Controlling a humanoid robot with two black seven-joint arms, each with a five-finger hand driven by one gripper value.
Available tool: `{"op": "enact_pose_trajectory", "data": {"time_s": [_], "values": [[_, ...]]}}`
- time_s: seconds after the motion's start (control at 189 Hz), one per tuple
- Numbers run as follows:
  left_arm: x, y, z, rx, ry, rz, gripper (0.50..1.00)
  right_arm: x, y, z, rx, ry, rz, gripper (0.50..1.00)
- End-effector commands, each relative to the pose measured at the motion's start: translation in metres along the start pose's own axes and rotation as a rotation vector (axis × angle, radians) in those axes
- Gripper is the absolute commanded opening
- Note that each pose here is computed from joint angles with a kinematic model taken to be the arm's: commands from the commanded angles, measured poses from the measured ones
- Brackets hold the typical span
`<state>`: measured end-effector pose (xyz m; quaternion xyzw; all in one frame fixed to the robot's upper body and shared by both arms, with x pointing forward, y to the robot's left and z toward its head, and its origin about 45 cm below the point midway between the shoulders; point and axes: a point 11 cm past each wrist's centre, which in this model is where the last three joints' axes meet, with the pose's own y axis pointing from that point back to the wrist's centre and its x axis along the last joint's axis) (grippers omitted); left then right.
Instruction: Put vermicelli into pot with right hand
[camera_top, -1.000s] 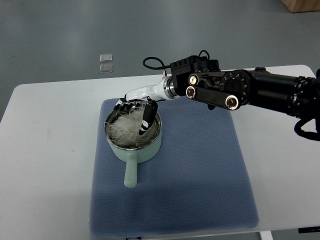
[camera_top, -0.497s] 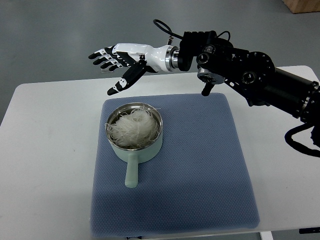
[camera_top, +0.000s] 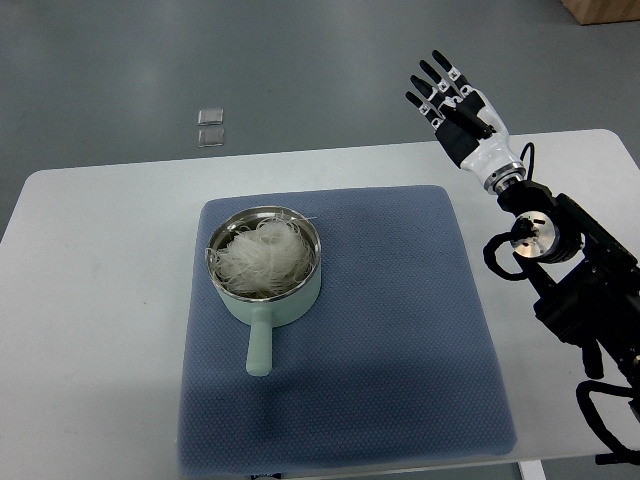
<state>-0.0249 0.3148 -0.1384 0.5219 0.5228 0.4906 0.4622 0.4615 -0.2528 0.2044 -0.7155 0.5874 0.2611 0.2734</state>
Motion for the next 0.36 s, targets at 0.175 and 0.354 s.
{"op": "enact_pose_trajectory", "data": {"time_s": [0.175, 0.354], "values": [[-0.0027, 0.0000, 0.0006, -0.001, -0.006, -0.007, 1.000, 0.0305, 0.0095, 0.0052, 0.012, -0.100, 0.117, 0.928], [-0.0043, 0.0001, 0.0015, -0.002, -0.007, -0.012, 1.000, 0.0301, 0.0085, 0.0022, 0.019, -0.103, 0.115, 0.928]]}}
